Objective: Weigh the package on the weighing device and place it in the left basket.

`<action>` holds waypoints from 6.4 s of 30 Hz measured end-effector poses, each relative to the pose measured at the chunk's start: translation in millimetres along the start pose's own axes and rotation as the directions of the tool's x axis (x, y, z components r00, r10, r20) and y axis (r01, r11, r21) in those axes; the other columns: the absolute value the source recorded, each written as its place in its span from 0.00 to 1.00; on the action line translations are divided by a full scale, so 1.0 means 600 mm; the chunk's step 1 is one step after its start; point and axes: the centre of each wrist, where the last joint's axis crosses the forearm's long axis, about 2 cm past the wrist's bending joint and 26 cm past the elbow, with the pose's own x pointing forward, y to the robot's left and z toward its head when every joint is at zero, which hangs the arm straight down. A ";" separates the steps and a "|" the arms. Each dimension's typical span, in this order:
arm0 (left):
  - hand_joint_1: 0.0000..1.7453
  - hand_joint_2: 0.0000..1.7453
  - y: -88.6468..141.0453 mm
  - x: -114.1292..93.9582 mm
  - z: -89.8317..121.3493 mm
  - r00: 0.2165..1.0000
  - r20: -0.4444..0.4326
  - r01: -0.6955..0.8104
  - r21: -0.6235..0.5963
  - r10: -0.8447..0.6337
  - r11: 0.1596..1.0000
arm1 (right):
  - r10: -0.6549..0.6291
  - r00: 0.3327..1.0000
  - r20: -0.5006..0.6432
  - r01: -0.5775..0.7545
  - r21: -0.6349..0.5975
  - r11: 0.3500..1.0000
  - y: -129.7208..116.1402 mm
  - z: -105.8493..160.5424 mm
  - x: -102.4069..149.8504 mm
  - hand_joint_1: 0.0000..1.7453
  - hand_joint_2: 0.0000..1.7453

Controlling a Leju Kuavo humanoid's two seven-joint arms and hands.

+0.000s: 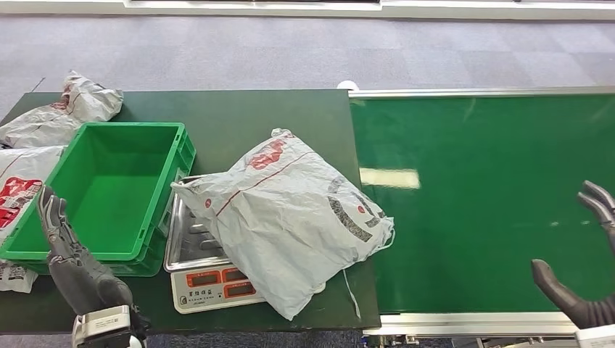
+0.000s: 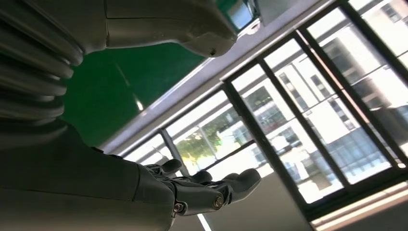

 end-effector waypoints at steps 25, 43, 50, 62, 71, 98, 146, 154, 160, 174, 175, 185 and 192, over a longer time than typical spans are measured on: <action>0.00 0.00 0.043 -0.006 0.008 0.994 -0.094 0.066 0.114 -0.055 0.991 | -0.432 0.269 -0.861 0.616 -0.191 0.764 0.178 0.035 0.032 0.00 1.00; 0.00 0.00 0.058 0.006 0.002 0.991 -0.092 0.115 0.157 -0.101 0.981 | -0.456 0.278 -0.845 0.591 -0.224 0.775 0.210 -0.003 0.046 0.00 1.00; 0.00 0.00 0.057 0.008 0.002 0.990 -0.095 0.114 0.161 -0.100 0.980 | -0.459 0.275 -0.845 0.593 -0.227 0.773 0.211 -0.002 0.047 0.00 1.00; 0.00 0.50 0.024 -0.025 -0.022 0.981 -0.179 0.058 -0.108 -0.077 0.992 | -0.395 0.286 -0.873 0.562 -0.181 0.807 0.209 0.020 0.071 0.00 1.00; 0.00 1.00 -0.044 -0.104 -0.103 0.984 -0.148 0.020 -0.458 -0.098 0.889 | -0.389 0.279 -0.878 0.555 -0.183 0.811 0.208 0.026 0.074 0.00 1.00; 0.00 1.00 -0.232 -0.176 -0.214 0.992 -0.032 -0.009 -0.982 -0.119 0.189 | -0.389 0.265 -0.882 0.566 -0.184 0.803 0.208 0.036 0.079 0.00 1.00; 1.00 1.00 -0.145 -0.136 -0.382 0.870 0.335 0.484 -0.720 -0.363 0.496 | -0.380 0.255 -0.889 0.559 -0.185 0.808 0.203 0.047 0.092 0.00 1.00; 1.00 1.00 -0.035 -0.142 -0.477 0.792 0.334 0.607 -0.525 -0.511 0.597 | -0.386 0.236 -0.892 0.558 -0.200 0.805 0.207 0.048 0.103 0.00 1.00; 1.00 1.00 0.014 -0.184 -0.443 0.750 0.287 0.649 -0.489 -0.595 0.583 | -0.386 0.223 -0.895 0.550 -0.211 0.808 0.205 0.051 0.105 0.00 1.00; 1.00 1.00 0.117 -0.314 -0.290 0.536 0.157 0.719 -0.600 -0.829 0.351 | -0.373 0.217 -0.902 0.514 -0.220 0.829 0.187 0.059 0.108 0.00 1.00; 1.00 1.00 0.125 -0.319 -0.286 0.523 0.147 0.719 -0.605 -0.840 0.342 | -0.372 0.217 -0.903 0.512 -0.219 0.831 0.186 0.060 0.108 0.00 1.00; 1.00 1.00 0.206 -0.351 -0.273 0.400 0.099 0.745 -0.615 -0.911 0.260 | -0.356 0.208 -0.911 0.503 -0.213 0.838 0.183 0.067 0.110 0.00 1.00; 0.00 0.50 0.237 -0.359 -0.252 0.333 0.070 0.743 -0.633 -0.940 0.216 | -0.336 0.196 -0.921 0.491 -0.204 0.847 0.182 0.075 0.116 0.00 1.00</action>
